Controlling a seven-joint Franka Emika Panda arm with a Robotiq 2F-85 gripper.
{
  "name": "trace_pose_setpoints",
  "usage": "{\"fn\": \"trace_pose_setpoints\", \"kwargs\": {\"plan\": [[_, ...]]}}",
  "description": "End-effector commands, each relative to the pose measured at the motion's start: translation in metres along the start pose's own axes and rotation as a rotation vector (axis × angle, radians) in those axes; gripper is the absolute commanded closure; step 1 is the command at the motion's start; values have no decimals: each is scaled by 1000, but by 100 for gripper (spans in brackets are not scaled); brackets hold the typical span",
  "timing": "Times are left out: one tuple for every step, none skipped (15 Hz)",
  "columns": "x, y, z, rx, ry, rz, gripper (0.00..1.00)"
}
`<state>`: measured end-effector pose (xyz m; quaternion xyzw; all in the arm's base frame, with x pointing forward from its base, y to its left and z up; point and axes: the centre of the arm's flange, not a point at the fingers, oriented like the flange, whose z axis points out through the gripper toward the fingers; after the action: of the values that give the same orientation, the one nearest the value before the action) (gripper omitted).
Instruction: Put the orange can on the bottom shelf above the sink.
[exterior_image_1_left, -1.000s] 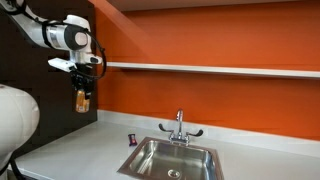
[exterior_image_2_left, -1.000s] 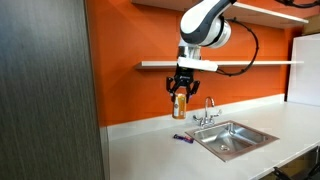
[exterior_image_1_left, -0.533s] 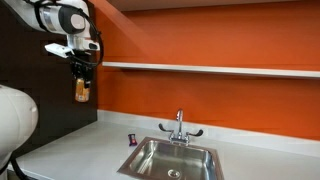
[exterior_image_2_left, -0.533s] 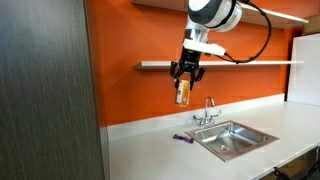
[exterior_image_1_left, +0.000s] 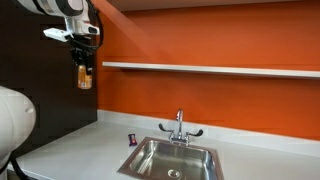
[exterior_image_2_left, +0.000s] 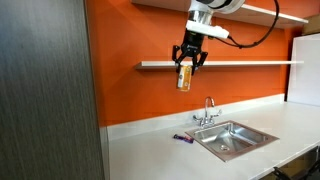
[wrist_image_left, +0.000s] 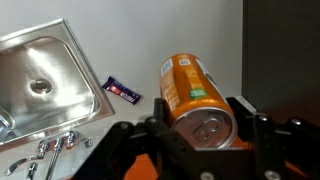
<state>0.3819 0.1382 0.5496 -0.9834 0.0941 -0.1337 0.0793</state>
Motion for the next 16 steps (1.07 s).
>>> {"fn": "trace_pose_setpoints", "kwargs": {"plan": [[12,-5,-34,-36,43,18,61],[15,-5,-40,-42,56,19,61],[19,-5,-45,-49,67,18,61],[22,-5,-51,-55,79,17,61],[26,-6,-57,-59,91,16,61],[29,-6,-63,-58,102,14,61],[33,-7,-68,-66,123,22,61],[38,-8,-75,-64,133,15,61],[43,-8,-81,-69,152,15,61],[47,-8,-86,-72,165,15,61],[52,-9,-92,-70,175,14,61],[56,-9,-97,-68,189,17,61],[60,-10,-102,-68,200,16,61],[64,-11,-107,-66,208,16,61],[69,-13,-112,-67,218,18,61],[73,-14,-117,-67,228,18,61]]}}
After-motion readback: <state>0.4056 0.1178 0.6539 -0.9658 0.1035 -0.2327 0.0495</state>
